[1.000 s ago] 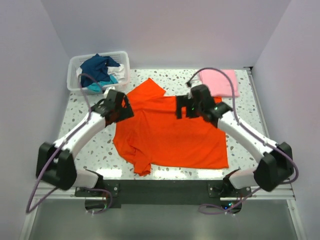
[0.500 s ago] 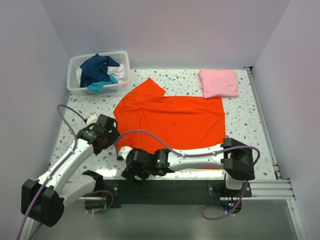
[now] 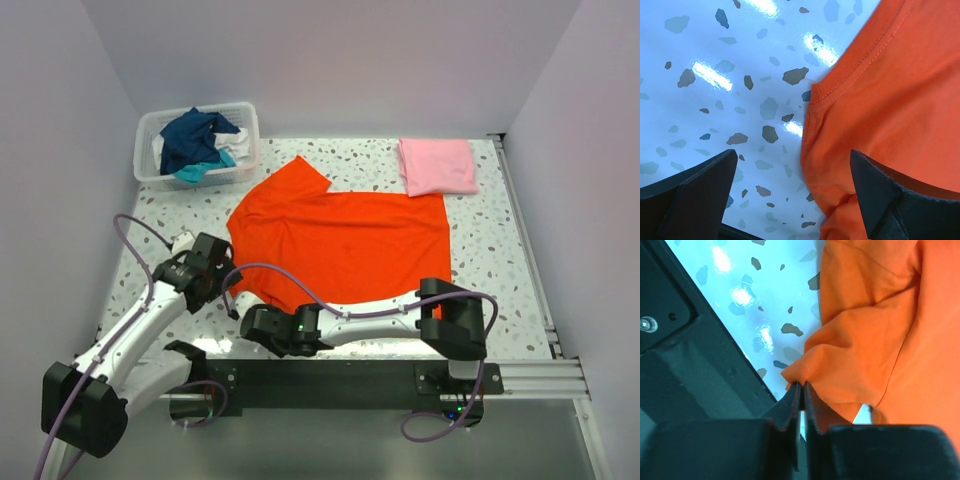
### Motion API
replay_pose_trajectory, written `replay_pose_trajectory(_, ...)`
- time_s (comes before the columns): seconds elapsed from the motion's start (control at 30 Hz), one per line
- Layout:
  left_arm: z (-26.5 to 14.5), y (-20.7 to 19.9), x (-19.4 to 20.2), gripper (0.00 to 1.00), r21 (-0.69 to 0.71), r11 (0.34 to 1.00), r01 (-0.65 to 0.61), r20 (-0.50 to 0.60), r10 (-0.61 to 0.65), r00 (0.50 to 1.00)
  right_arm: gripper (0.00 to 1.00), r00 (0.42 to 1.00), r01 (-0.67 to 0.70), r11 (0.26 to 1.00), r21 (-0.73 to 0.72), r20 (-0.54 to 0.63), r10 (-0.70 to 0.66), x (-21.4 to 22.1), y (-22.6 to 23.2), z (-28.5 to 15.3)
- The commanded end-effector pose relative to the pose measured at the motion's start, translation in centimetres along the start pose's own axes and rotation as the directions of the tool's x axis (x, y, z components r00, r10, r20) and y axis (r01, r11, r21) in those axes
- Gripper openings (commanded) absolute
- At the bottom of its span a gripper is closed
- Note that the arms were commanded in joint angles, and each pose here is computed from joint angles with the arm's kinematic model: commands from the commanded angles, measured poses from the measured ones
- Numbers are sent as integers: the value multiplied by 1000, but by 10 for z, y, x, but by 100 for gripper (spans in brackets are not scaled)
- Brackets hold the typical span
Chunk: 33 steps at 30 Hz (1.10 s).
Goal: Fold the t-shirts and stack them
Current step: Flatten the tshirt out
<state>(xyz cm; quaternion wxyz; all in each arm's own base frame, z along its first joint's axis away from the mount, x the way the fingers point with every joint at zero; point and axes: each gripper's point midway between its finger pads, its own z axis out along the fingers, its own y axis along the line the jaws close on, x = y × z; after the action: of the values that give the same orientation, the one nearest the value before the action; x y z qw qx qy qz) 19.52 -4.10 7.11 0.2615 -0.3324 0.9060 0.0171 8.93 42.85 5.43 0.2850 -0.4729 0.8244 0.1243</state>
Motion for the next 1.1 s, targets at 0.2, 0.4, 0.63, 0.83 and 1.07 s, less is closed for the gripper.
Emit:
replay_pose_trajectory(0.2, -11, -29, 16, 100, 214, 976, -41, -73, 58, 996, 0, 956, -246, 968, -54, 153, 251, -30, -11, -51)
replay_pose_trajectory(0.4, -15, -52, 38, 100, 357, 929, -96, -146, 157, 977, 0, 909, -372, 924, -91, 167, 382, -9, -38, -64)
replay_pose_trajectory(0.63, -29, -73, 73, 100, 403, 891, -211, -180, 303, 936, 3, 943, -325, 945, -44, 60, 327, 41, -47, -48)
replay_pose_trajectory(0.83, -28, -77, 105, 100, 444, 870, -215, -246, 350, 904, 1, 898, -439, 898, 26, 45, 438, 65, -88, -44)
replay_pose_trajectory(1.07, -33, -118, 120, 100, 554, 809, -196, -249, 385, 889, 1, 876, -482, 876, 25, 20, 482, 75, -91, -36)
